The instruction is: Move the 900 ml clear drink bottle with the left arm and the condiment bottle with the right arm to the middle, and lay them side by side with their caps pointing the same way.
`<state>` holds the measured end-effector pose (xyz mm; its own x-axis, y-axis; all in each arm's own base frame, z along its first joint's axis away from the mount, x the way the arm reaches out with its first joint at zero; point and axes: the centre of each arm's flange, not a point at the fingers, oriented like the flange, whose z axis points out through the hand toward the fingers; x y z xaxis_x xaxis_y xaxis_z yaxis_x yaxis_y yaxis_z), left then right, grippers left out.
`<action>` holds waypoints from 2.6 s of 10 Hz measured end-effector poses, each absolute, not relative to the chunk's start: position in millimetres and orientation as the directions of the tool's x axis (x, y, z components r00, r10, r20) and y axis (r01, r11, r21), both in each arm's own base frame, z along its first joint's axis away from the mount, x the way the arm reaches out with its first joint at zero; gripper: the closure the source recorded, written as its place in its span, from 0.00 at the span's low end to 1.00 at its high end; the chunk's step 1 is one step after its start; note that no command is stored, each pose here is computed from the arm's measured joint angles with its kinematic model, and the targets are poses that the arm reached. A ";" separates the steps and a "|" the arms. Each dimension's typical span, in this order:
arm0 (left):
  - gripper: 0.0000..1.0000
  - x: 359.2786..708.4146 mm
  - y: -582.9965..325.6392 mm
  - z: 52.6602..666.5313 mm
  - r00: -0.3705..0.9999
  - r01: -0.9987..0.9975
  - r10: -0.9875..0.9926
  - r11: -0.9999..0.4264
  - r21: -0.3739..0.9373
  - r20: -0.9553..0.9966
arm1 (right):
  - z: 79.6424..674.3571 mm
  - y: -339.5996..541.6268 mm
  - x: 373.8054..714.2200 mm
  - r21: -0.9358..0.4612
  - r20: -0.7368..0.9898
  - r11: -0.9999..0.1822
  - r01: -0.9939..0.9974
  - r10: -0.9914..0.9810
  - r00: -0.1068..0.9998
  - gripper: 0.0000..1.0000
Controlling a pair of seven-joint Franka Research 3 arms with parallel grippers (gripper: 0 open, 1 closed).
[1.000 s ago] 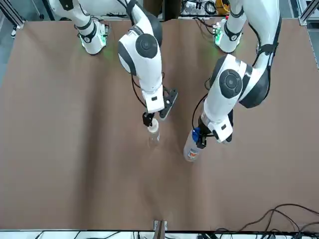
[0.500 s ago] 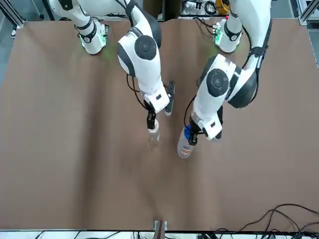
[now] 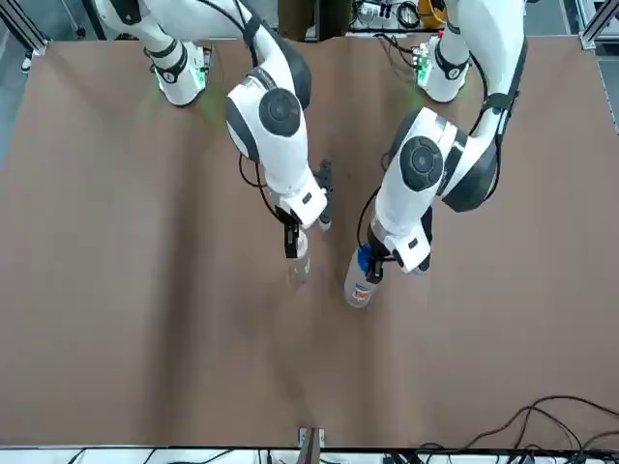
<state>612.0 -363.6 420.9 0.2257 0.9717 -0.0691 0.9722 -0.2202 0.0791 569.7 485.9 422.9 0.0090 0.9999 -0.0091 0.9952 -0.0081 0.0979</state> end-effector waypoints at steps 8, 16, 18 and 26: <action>0.16 619.3 -363.6 410.7 0.210 0.976 0.975 -0.205 0.071 -0.074 | 403.7 490.0 571.5 0.088 -0.018 0.037 0.995 0.999 -0.036 0.19; 0.00 612.1 -327.5 486.3 0.393 0.919 0.919 -0.390 0.062 -0.029 | 403.9 488.1 570.2 0.069 -0.034 0.034 0.997 0.999 -0.032 0.66; 0.00 597.4 -313.9 517.6 0.642 0.766 0.766 -0.642 0.030 -0.002 | 410.9 459.0 593.5 0.083 -0.028 -0.116 0.990 0.993 0.119 0.66; 0.00 632.3 -144.3 575.5 0.998 -0.010 -0.010 -1.000 0.003 0.065 | 469.3 397.0 618.9 0.007 0.067 -0.870 0.492 0.492 0.868 0.66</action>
